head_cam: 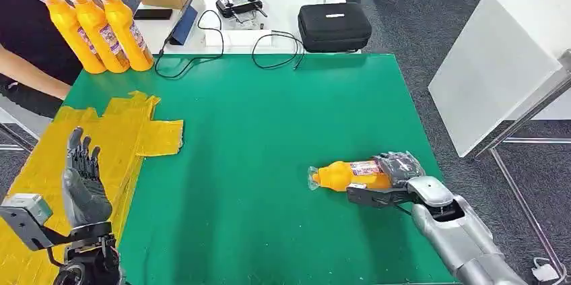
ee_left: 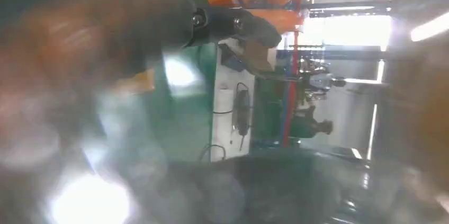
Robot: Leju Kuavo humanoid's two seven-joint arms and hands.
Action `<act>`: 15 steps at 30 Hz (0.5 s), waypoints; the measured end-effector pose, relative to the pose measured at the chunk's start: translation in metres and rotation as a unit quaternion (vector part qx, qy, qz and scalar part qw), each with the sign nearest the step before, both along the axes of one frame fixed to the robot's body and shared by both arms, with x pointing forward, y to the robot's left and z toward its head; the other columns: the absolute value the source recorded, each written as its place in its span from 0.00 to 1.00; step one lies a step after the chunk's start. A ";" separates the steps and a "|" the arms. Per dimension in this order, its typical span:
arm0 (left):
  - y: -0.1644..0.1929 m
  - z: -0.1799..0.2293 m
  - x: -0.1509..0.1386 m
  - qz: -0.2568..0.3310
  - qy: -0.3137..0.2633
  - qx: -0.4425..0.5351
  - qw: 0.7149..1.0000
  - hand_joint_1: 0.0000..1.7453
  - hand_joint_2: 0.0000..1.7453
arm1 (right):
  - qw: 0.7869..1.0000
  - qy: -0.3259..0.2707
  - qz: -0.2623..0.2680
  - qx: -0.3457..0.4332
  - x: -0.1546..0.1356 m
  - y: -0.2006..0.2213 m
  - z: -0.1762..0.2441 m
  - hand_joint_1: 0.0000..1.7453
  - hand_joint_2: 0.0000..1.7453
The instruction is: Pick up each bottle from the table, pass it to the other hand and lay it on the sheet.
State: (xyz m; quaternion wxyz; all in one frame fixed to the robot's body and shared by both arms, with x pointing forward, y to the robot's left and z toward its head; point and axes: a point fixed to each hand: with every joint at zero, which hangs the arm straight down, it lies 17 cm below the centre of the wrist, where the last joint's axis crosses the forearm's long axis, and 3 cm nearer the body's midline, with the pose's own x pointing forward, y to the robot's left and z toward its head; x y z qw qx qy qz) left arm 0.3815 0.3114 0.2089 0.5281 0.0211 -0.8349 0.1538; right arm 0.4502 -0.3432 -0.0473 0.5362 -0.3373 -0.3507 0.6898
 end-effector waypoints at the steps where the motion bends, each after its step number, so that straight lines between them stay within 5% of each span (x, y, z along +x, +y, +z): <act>1: 0.001 0.001 0.001 0.001 -0.001 -0.002 1.000 0.00 0.00 | 1.000 0.005 0.000 -0.001 0.000 0.000 -0.001 1.00 1.00; 9: 0.004 -0.001 0.003 -0.001 0.004 -0.011 1.000 0.00 0.00 | 0.999 0.004 -0.019 0.027 -0.002 0.000 -0.003 1.00 1.00; 13: -0.018 -0.022 0.005 -0.073 0.047 -0.036 0.996 0.00 0.00 | 0.975 -0.016 -0.083 0.206 -0.006 0.034 0.014 1.00 1.00; 14: -0.024 -0.026 0.002 -0.093 0.050 -0.048 0.993 0.00 1.00 | 0.958 -0.020 -0.102 0.267 -0.006 0.050 0.026 1.00 1.00; 15: -0.029 -0.030 -0.001 -0.108 0.052 -0.057 0.991 0.00 1.00 | 0.939 -0.021 -0.112 0.324 -0.009 0.067 0.036 1.00 1.00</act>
